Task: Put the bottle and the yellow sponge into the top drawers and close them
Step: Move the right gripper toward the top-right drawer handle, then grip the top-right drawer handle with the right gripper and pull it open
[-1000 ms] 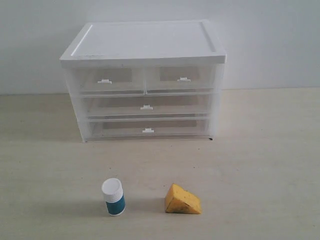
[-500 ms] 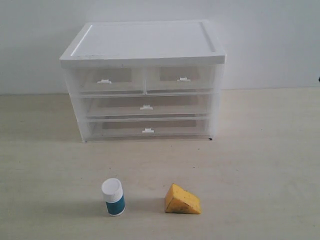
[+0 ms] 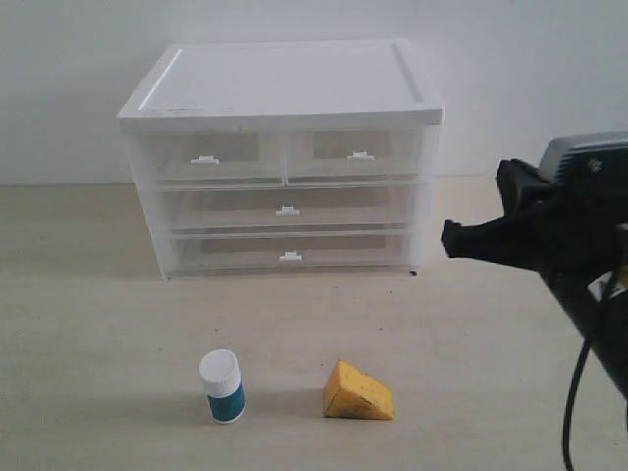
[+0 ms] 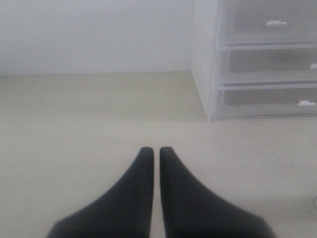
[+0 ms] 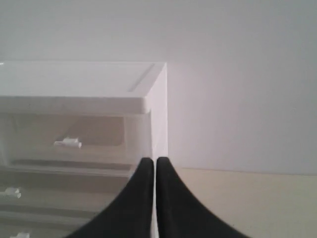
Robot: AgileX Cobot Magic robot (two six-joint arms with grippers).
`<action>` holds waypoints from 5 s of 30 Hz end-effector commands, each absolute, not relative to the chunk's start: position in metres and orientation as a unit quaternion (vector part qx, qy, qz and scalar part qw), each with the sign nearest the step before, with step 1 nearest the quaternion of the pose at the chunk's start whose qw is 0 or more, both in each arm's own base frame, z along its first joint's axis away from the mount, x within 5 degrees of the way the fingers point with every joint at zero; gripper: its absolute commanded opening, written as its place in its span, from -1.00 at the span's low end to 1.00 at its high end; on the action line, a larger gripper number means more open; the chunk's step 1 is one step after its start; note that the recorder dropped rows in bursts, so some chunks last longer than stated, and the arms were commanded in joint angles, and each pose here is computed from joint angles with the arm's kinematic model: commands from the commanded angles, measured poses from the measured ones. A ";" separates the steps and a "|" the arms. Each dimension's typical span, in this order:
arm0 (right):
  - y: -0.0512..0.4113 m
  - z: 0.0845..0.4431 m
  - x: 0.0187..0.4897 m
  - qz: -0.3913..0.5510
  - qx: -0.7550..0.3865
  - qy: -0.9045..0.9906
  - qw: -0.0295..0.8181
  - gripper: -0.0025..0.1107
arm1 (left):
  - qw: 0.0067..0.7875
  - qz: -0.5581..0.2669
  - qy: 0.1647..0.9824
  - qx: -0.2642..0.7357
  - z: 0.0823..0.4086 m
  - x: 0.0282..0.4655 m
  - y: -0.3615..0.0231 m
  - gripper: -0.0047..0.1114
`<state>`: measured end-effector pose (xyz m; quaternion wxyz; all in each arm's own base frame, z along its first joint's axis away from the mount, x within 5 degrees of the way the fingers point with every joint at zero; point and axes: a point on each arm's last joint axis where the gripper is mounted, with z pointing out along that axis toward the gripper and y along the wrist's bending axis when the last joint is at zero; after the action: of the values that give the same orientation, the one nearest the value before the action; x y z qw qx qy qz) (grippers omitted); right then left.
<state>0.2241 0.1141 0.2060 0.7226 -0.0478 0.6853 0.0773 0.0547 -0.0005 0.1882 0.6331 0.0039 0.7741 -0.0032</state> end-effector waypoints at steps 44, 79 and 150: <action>0.230 0.163 0.306 0.091 -0.046 0.673 0.733 0.21 | 0.634 -0.009 0.773 -0.003 0.188 0.055 -0.001 -0.84; 0.230 0.158 0.353 0.041 -0.078 0.644 0.760 0.21 | 0.634 -0.009 0.773 -0.003 0.188 0.055 -0.001 -0.84; 0.245 0.170 0.240 0.035 -0.061 0.730 0.680 0.35 | 0.634 -0.009 0.773 -0.003 0.188 0.055 -0.001 -0.84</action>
<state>0.2417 0.2465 0.1686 0.6940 -0.0607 0.7167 0.0327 0.0547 -0.0005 0.1882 0.6331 0.0039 0.7741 -0.0032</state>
